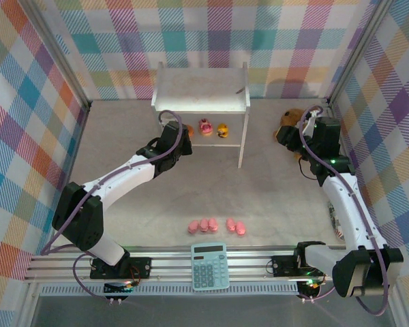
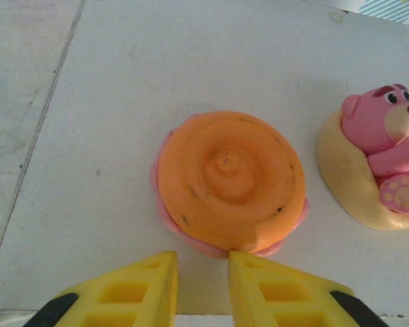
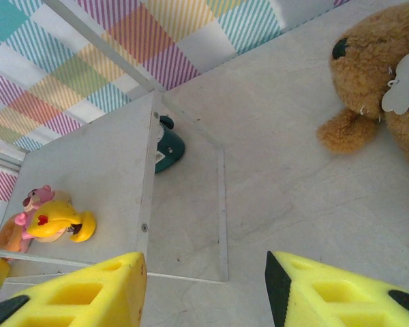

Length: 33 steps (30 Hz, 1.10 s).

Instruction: Place and organize the plastic toys onto the shelf

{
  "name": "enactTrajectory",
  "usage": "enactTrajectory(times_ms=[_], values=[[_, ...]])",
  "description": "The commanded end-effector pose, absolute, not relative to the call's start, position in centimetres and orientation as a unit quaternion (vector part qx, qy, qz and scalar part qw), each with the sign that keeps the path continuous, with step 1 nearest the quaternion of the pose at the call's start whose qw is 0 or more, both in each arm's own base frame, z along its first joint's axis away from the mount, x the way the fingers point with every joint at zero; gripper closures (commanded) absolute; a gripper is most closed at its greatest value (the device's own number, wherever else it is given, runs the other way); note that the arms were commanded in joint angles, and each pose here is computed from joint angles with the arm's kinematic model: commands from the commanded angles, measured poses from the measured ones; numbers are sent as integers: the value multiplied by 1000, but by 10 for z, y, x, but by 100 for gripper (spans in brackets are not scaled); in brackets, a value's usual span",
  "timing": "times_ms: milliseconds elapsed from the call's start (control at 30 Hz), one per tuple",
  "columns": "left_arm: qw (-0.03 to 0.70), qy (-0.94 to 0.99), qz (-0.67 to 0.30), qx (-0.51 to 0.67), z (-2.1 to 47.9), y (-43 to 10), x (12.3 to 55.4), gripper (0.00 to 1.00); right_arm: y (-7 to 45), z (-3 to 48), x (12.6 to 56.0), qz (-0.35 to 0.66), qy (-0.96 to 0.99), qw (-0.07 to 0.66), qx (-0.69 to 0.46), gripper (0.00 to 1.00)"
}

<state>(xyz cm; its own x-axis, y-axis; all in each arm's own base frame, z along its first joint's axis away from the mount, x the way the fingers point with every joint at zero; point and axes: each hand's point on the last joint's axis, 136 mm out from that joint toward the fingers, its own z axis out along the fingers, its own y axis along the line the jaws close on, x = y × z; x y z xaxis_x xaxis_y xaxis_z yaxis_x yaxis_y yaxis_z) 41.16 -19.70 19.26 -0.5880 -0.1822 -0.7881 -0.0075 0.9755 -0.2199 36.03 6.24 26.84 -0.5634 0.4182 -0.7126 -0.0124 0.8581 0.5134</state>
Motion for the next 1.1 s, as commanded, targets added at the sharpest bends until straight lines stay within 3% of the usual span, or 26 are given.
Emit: enactTrajectory(times_ms=[0,133,433,667,867,1067], values=[[466,878,-90,-64,202,-190,420,74,60,275,364,235,845,467,111,49],[470,875,-99,-64,207,-191,418,73,61,277,364,236,845,468,110,49],[502,853,-141,-30,237,-209,401,54,62,279,361,237,847,464,104,42],[541,816,-199,43,289,-246,348,54,61,274,350,220,865,442,88,39],[574,806,-140,40,328,-203,306,53,70,252,331,226,894,381,65,39],[486,873,-22,22,267,-145,275,48,109,227,261,200,945,260,-21,45]])
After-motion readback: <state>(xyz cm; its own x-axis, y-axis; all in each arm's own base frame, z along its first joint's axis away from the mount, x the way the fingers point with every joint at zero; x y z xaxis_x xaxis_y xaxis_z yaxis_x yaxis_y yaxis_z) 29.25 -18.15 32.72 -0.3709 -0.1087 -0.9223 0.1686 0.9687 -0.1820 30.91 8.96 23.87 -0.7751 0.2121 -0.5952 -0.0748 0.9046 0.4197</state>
